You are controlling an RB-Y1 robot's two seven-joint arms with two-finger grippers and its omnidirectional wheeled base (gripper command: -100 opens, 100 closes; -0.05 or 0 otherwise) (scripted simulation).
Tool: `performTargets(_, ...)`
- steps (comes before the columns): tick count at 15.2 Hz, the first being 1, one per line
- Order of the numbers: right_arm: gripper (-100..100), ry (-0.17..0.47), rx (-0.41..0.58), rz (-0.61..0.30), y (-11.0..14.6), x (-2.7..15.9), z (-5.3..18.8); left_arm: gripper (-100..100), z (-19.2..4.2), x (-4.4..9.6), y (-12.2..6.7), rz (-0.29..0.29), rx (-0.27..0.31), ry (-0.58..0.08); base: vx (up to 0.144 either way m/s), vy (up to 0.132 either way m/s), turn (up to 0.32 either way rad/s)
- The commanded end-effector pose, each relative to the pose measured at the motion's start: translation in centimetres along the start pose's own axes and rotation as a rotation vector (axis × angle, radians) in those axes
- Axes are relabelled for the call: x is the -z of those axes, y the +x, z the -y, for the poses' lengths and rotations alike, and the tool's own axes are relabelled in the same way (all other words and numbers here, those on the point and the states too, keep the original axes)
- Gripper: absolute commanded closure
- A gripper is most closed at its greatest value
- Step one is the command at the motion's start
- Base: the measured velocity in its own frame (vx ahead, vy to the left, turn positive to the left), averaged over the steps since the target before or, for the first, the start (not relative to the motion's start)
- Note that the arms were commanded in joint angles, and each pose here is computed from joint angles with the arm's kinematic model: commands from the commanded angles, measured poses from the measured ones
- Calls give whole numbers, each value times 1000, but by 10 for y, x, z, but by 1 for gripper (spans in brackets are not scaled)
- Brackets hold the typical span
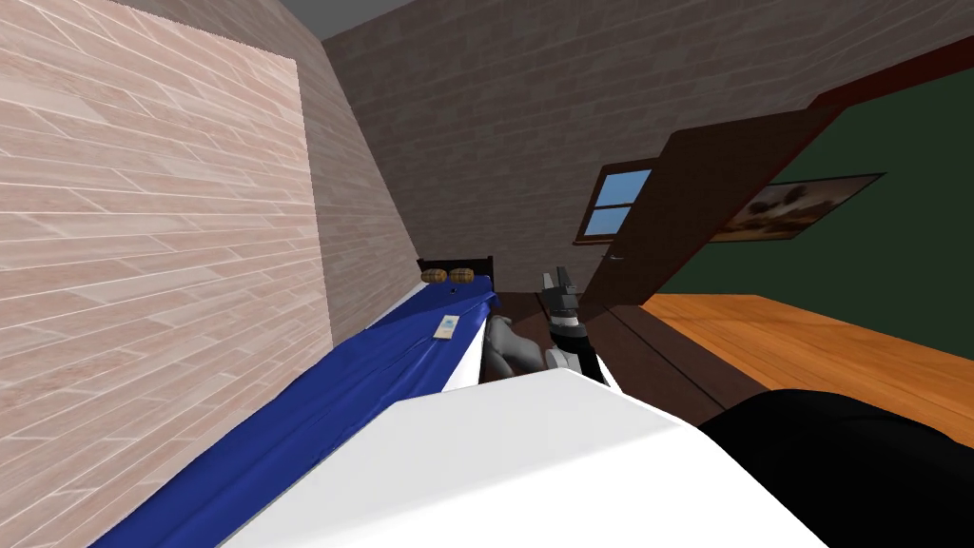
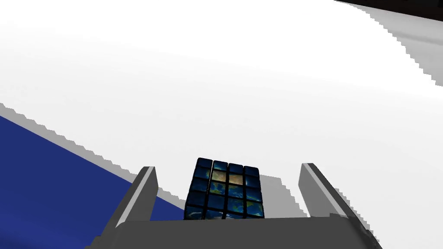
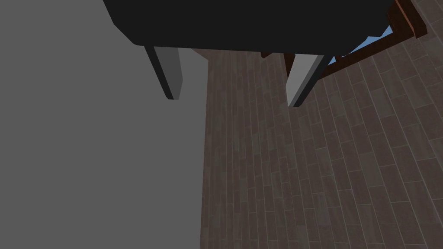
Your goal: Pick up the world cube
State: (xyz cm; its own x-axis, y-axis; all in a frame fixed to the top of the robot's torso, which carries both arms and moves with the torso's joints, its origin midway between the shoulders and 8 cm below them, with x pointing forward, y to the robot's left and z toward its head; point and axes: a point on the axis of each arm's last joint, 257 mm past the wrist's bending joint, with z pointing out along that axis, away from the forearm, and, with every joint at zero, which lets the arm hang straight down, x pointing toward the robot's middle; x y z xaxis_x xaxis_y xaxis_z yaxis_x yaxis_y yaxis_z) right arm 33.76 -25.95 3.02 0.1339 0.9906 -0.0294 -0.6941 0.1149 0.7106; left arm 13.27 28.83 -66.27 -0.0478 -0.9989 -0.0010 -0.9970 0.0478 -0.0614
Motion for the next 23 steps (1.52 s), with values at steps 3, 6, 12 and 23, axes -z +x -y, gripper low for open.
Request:
performTargets(3, 0, 0, 0, 0, 0, 0, 0, -100, -12, -6, -4, 8, 13, -20, 97, 100, -33)
performTargets(6, 0, 0, 0, 0, 0, 0, 0, -100, -15, -12, 1, 12, 17, -15, 6, 24, -19)
performTargets(12, 0, 0, 0, 0, 0, 0, 0, -100, -19, -18, 9, 15, 19, -10, 1, 20, -13)
performTargets(23, 0, 0, -1, 0, 0, 0, 0, 100, -13, -8, -2, 9, 15, -18, -3, -13, 9)
